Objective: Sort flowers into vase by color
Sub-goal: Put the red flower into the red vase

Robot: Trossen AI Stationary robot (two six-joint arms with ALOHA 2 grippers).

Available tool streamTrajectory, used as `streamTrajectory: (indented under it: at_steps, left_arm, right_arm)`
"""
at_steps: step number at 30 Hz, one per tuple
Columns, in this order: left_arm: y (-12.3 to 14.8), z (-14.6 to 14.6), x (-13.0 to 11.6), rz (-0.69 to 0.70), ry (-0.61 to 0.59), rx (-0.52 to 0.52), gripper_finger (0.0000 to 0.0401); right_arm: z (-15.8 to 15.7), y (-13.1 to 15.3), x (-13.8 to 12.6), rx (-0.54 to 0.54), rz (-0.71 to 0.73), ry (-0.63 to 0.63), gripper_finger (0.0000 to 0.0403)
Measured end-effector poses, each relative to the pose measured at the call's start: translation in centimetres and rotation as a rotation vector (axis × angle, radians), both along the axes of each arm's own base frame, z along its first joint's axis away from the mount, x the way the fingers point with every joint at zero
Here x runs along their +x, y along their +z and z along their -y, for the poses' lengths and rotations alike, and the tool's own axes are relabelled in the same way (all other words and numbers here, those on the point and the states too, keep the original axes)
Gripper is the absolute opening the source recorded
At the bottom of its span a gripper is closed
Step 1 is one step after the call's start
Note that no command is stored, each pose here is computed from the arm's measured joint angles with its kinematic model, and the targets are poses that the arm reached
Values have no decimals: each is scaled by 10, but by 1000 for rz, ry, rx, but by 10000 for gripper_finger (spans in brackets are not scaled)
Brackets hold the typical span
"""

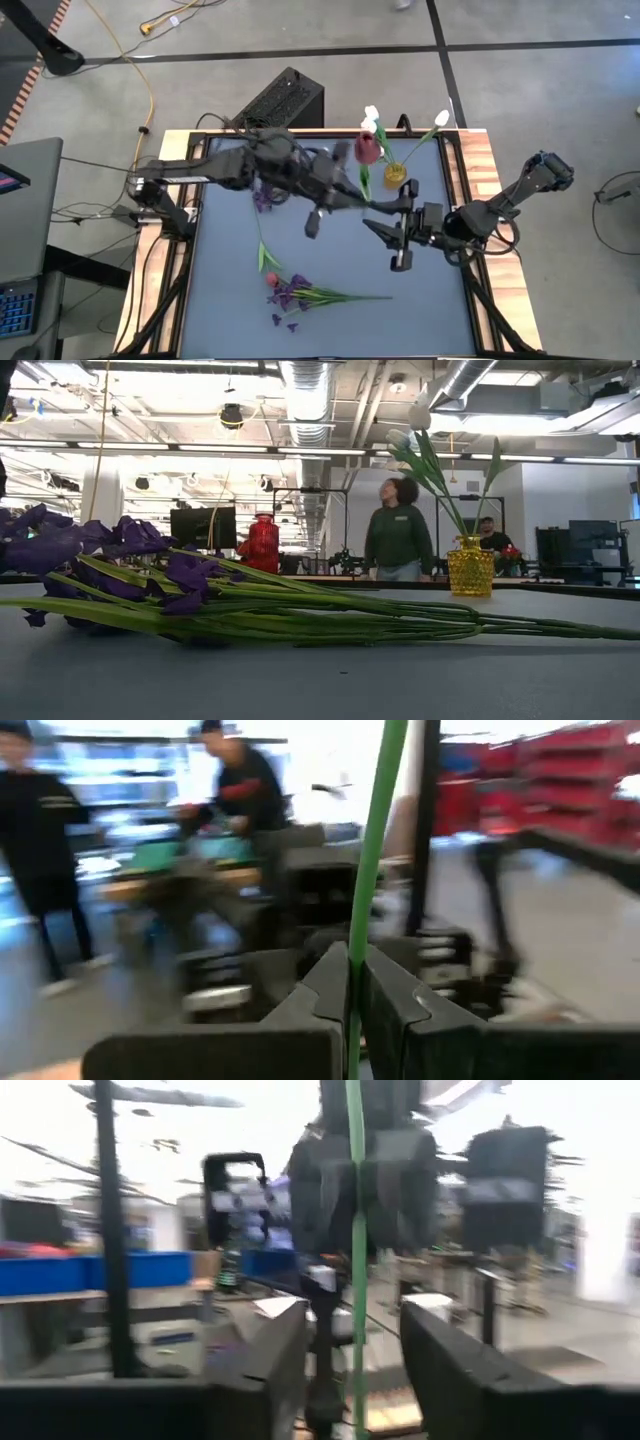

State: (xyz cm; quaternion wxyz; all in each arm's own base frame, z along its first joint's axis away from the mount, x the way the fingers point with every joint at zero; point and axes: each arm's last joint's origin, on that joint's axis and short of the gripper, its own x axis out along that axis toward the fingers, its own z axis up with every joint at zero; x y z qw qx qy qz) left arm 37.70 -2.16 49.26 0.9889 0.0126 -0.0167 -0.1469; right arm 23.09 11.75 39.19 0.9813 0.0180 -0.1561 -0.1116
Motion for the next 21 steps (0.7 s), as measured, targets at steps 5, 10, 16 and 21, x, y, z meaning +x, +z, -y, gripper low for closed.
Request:
streamTrajectory:
  at_steps: [5,10,16,21]
  left_arm:
    - [16,-11,-42,-39,260,76,0]
    - [-10,-29,-68,-107,348,93,0]
    - [-58,-63,-107,-66,482,54,0]
    - [-104,-96,-140,-29,588,15,0]
  right_arm:
    - [1,-8,2,-4,-86,-66,262]
    - [4,-18,7,73,-149,-55,278]
    - [7,-28,15,123,-190,-63,279]
    - [8,-39,28,182,-200,-75,279]
